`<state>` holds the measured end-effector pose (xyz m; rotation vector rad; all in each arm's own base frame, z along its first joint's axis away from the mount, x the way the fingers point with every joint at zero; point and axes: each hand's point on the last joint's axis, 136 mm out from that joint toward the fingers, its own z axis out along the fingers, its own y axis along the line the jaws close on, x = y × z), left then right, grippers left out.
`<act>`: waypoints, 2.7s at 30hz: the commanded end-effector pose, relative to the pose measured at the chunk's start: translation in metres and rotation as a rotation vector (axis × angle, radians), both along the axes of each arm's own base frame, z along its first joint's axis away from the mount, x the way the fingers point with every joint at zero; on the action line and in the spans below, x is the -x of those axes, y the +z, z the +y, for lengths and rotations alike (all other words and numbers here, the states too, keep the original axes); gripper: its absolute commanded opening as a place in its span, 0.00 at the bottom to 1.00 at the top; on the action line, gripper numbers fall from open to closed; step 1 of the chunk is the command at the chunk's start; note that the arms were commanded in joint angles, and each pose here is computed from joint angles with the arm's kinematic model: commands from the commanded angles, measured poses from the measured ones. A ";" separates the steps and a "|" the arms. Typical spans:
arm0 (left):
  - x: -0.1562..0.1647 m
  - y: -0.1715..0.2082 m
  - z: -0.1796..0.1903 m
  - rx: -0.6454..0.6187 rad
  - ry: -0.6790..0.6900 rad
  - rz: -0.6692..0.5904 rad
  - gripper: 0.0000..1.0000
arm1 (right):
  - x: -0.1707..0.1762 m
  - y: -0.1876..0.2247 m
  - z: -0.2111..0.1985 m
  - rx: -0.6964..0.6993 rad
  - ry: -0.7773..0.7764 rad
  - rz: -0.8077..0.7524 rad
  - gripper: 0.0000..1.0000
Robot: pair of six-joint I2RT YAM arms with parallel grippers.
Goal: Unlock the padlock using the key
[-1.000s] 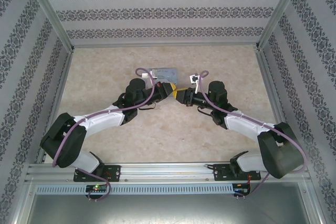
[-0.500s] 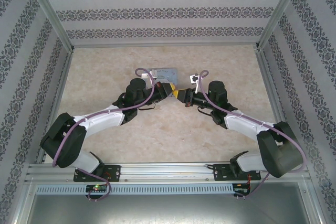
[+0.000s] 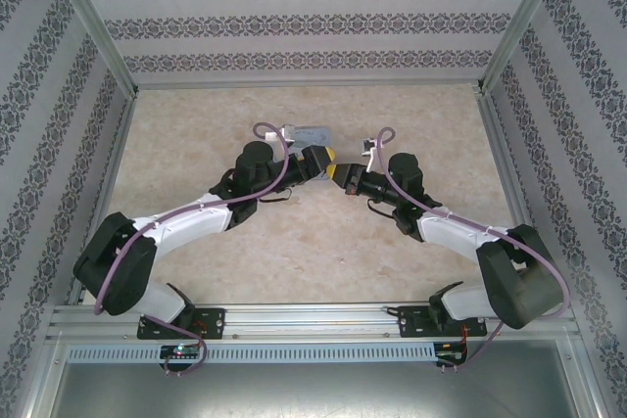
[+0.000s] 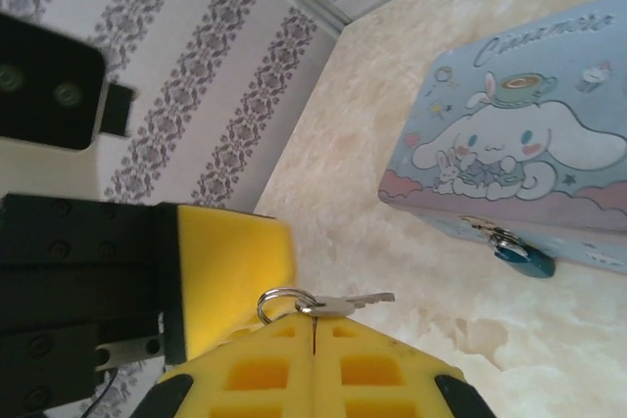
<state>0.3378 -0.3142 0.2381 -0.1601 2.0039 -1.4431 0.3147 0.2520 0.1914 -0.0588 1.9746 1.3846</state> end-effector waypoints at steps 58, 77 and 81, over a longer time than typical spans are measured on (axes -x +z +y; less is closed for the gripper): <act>-0.007 -0.025 0.035 0.151 0.197 -0.007 0.31 | -0.013 0.011 0.027 -0.423 -0.376 0.344 0.00; -0.010 -0.030 0.035 0.142 0.207 -0.002 0.09 | -0.013 0.002 0.031 -0.427 -0.374 0.367 0.00; -0.010 -0.029 0.034 0.131 0.198 -0.006 0.00 | -0.012 0.000 0.029 -0.428 -0.377 0.371 0.00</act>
